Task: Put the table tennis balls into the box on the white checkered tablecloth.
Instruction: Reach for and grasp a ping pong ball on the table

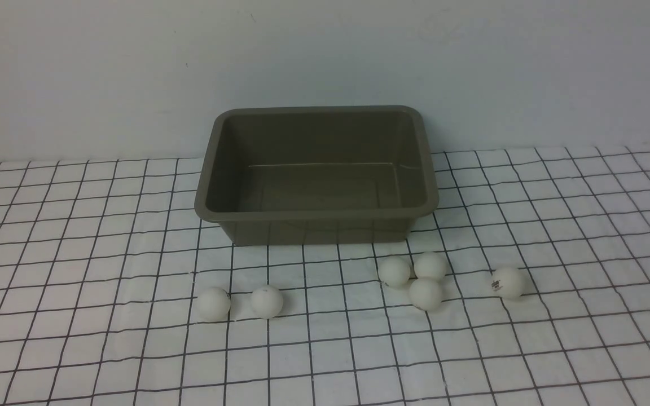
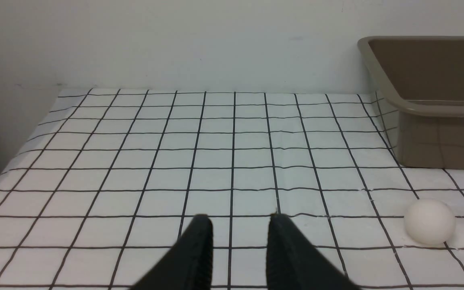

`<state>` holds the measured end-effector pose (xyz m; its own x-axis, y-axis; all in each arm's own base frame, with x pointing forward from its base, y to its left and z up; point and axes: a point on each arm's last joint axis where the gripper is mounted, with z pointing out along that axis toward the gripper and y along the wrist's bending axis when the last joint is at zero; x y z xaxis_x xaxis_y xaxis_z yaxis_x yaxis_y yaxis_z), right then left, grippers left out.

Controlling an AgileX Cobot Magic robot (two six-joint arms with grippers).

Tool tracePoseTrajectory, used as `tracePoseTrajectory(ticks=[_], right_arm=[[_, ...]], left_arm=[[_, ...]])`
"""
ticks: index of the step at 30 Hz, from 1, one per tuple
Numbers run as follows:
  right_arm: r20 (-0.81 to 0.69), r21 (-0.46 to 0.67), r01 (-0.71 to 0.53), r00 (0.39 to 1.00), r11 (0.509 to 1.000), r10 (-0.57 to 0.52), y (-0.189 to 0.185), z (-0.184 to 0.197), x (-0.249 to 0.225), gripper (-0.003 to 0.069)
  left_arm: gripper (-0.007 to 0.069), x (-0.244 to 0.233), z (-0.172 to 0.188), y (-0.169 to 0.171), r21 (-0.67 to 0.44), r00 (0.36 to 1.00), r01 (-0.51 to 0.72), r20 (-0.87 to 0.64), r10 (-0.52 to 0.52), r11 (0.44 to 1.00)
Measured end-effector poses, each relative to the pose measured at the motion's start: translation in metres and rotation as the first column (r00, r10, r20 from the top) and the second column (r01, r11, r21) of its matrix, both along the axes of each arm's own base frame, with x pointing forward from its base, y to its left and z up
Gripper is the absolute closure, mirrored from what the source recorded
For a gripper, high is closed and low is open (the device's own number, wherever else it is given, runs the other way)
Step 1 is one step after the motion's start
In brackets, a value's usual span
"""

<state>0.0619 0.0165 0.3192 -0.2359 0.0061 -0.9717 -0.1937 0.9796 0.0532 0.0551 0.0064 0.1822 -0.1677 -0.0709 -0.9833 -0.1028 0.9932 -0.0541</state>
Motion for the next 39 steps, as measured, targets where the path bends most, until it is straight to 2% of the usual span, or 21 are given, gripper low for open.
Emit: tracePoseTrajectory(ticks=[4, 12, 17, 20, 21, 23, 28, 33, 35, 39], right_arm=[[-0.197, -0.087, -0.118, 0.975, 0.989, 0.099, 0.009, 0.004, 0.027, 0.0676], [-0.436, -0.088, -0.272, 0.875, 0.958, 0.208, 0.021, 0.016, 0.079, 0.0676], [-0.523, -0.038, -0.302, 0.818, 0.952, 0.239, 0.027, 0.018, 0.107, 0.0676], [-0.621, 0.001, -0.320, 0.743, 0.947, 0.252, 0.031, 0.011, 0.135, 0.0676], [-0.623, 0.002, -0.322, 0.740, 0.947, 0.253, 0.031, 0.010, 0.135, 0.0676], [-0.681, 0.036, -0.311, 0.687, 0.950, 0.251, 0.033, 0.004, 0.154, 0.0676], [-0.761, 0.057, -0.278, 0.609, 0.959, 0.222, 0.035, -0.011, 0.189, 0.0675], [-0.808, -0.067, -0.298, 0.575, 0.952, 0.124, 0.043, -0.021, 0.209, 0.0671], [-0.819, -0.197, -0.340, 0.573, 0.920, 0.036, 0.060, -0.027, 0.215, 0.0672], [-0.792, -0.345, -0.359, 0.608, 0.868, -0.063, 0.089, -0.032, 0.220, 0.0672]], left_arm=[[0.0451, 0.000, 0.000, 0.000, 0.000, 1.000, 0.000, 0.000, 0.000, 1.000], [0.0451, 0.000, 0.000, 0.000, 0.000, 1.000, 0.000, 0.000, 0.000, 1.000], [0.0451, 0.000, 0.000, 0.000, 0.000, 1.000, 0.000, 0.000, 0.000, 1.000], [0.0451, 0.000, 0.000, 0.000, 0.000, 1.000, 0.000, 0.000, 0.000, 1.000], [0.0451, 0.000, 0.000, 0.000, 0.000, 1.000, 0.000, 0.000, 0.000, 1.000], [0.0451, 0.000, 0.000, 0.000, 0.000, 1.000, 0.000, 0.000, 0.000, 1.000], [0.0451, 0.000, 0.000, 0.000, 0.000, 1.000, 0.000, 0.000, 0.000, 1.000], [0.0451, 0.000, 0.000, 0.000, 0.000, 1.000, 0.000, 0.000, 0.000, 1.000], [0.0451, 0.000, 0.000, 0.000, 0.000, 1.000, 0.000, 0.000, 0.000, 1.000], [0.0451, 0.000, 0.000, 0.000, 0.000, 1.000, 0.000, 0.000, 0.000, 1.000]])
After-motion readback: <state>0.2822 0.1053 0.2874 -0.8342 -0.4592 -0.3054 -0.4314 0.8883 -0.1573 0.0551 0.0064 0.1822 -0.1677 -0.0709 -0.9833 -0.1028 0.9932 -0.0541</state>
